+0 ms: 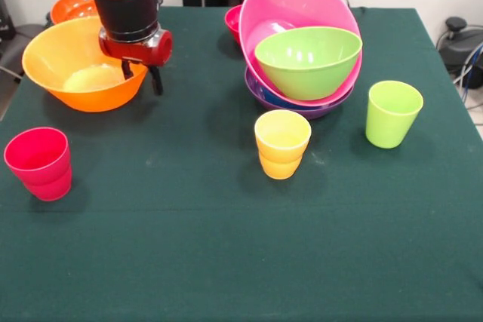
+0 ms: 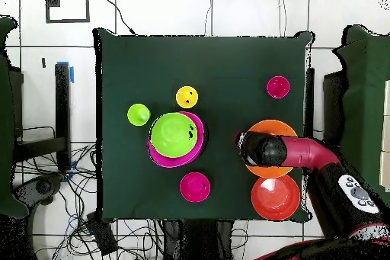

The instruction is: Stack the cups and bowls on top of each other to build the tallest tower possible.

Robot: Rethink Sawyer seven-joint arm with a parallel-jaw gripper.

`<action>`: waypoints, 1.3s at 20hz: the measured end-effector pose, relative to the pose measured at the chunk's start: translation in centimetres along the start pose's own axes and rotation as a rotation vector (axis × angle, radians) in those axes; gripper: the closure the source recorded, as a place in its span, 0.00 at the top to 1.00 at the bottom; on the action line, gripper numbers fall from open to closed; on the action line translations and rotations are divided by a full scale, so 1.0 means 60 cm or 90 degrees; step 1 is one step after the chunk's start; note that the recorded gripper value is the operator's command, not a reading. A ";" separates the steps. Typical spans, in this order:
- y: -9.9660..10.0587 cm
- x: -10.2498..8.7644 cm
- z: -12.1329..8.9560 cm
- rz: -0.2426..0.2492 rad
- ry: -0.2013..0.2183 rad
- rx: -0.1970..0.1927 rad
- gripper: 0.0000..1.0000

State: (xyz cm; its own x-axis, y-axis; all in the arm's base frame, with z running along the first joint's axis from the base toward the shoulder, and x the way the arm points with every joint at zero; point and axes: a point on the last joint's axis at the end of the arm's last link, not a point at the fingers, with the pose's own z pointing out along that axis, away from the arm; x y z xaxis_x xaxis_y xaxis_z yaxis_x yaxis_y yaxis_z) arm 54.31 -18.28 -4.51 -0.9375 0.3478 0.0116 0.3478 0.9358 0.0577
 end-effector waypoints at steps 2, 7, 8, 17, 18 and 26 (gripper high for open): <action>-0.003 -0.006 -0.008 0.001 -0.006 0.003 0.00; -0.019 -0.027 -0.037 0.007 -0.029 0.010 0.00; -0.023 -0.031 -0.044 0.008 -0.032 0.014 0.00; -0.034 -0.051 -0.078 0.009 -0.053 0.027 1.00; -0.034 -0.051 -0.078 0.009 -0.053 0.027 1.00; -0.021 -0.067 -0.100 0.024 -0.058 0.015 1.00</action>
State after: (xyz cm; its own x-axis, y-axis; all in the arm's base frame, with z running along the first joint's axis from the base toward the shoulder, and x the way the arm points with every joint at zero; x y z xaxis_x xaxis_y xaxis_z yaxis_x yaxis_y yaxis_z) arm 57.58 -21.18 1.36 -0.9193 0.3858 -0.0775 0.3842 0.9226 0.0352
